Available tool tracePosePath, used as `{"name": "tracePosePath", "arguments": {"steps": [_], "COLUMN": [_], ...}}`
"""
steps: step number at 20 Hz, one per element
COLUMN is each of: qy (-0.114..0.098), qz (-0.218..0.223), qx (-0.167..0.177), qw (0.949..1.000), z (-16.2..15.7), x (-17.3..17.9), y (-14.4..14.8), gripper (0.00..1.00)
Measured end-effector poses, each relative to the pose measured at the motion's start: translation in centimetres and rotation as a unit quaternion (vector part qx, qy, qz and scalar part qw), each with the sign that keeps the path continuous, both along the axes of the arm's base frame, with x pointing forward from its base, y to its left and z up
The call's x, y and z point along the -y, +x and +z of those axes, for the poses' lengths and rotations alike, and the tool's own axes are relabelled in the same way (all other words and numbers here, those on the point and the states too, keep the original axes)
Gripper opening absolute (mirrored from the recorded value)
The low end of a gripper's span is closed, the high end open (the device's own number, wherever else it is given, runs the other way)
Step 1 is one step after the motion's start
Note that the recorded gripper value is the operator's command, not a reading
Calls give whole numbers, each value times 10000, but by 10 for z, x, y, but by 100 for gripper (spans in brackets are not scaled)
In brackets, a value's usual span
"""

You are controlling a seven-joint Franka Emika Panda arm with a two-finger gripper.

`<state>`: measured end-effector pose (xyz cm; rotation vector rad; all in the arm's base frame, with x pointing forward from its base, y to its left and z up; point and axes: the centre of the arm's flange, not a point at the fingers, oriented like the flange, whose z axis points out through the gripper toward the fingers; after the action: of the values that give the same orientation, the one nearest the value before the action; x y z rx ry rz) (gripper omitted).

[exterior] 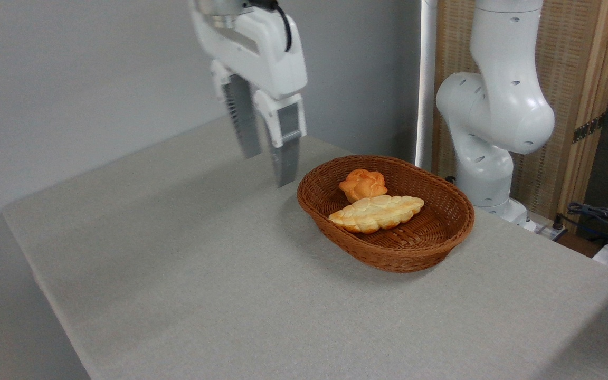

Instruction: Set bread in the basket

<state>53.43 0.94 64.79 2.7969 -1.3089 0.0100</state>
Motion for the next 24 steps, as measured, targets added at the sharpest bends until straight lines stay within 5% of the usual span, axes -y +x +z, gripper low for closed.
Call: {"name": "tracePosePath", "arguments": {"steps": [3,10,15,24], "qy": [35,73,78,84], "qz": [421,134,423,425], "qx": [204,100,251,157], "qw": [9989,9998,9988,9989], "z": [1,-10,-15,-23], "x": [6,57,25,25], "y": [14,14,21,19], "gripper": [100,100,100,100]}}
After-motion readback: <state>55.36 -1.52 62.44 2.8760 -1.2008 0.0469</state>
